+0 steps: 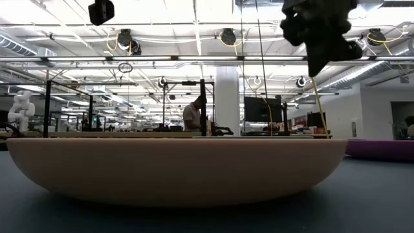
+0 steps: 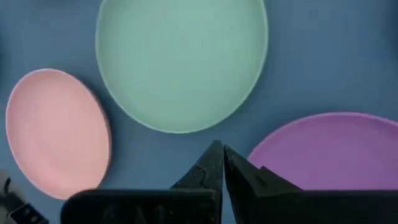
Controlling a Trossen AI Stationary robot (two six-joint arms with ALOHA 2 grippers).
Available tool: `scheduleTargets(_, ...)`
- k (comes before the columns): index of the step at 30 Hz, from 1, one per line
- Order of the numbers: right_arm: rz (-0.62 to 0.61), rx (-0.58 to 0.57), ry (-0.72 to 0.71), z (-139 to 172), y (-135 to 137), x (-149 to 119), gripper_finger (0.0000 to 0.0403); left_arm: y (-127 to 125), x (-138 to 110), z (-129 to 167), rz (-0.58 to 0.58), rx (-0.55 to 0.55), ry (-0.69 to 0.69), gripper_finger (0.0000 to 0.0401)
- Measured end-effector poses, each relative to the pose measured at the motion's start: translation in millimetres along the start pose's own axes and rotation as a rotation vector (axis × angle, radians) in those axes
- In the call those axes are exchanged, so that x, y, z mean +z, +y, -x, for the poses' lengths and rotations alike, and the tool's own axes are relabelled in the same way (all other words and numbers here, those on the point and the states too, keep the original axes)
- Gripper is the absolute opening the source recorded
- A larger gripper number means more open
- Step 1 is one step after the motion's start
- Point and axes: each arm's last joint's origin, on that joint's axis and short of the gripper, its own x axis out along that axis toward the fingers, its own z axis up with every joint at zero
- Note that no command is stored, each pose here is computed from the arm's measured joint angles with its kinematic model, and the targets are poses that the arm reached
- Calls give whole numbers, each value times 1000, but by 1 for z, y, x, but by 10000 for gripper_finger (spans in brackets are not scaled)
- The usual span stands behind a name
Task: Place and stack plates onto a shelf
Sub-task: Put the light green plate on the shelf
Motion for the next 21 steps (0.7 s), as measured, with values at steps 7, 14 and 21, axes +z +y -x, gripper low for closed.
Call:
scheduleTargets(7, 6, 17, -102, -8, -14, 27, 0, 4, -1, -16, 202, 62, 19, 7)
scheduleTargets(14, -168, 139, -12, -34, -27, 31, 0, 2, -4, -20, 308, 79, 22, 7)
scheduleTargets(21, -290, 116, 48, -51, -39, 22, 31, 6, -2, -20, 319, 106, 0, 7)
